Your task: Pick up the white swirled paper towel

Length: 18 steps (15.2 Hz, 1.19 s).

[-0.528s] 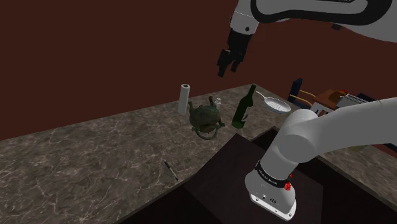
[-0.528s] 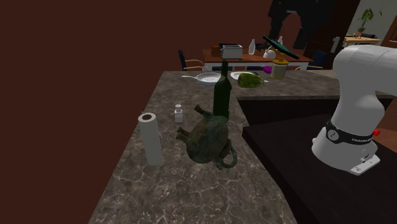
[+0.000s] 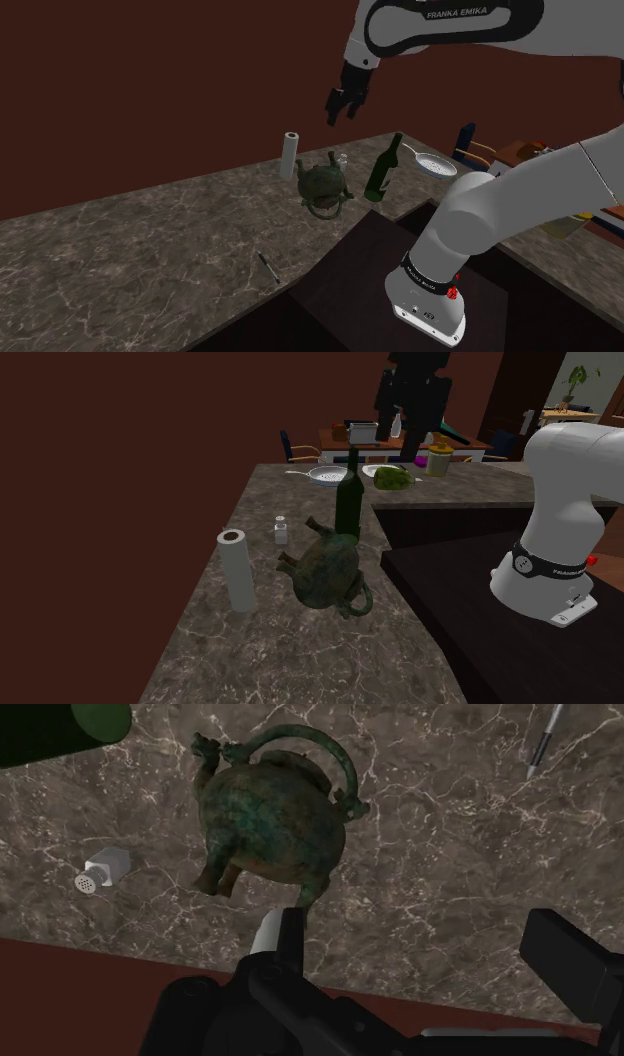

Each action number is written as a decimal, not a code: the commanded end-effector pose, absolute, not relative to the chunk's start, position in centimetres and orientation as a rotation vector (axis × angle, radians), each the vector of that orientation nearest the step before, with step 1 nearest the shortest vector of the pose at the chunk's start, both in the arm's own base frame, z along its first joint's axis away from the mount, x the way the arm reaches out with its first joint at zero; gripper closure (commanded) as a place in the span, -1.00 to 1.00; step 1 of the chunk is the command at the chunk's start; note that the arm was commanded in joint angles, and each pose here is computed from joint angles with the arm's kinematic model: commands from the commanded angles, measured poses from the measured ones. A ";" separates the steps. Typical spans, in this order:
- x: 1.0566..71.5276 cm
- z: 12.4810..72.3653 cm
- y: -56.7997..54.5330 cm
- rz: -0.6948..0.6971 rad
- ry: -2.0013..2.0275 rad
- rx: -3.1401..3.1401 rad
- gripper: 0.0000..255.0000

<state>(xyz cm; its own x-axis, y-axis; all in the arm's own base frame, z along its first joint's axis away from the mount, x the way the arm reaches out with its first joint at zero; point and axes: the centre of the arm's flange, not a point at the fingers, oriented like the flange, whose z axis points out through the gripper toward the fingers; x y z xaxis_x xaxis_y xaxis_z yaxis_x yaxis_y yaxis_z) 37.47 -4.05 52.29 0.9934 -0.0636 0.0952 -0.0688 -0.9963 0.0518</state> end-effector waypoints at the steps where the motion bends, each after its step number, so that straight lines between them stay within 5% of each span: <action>1: 39.2 50.8 -4.8 0.161 -0.112 3.083 -1.00; 18: 54.9 38.7 -13.9 0.269 -0.193 3.097 -1.00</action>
<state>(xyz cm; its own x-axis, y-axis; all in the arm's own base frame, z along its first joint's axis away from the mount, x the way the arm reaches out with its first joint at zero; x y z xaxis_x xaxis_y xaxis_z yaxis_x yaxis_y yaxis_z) 53.65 -13.33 39.33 0.9785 -0.1183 0.1690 -0.1230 -0.9922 0.0179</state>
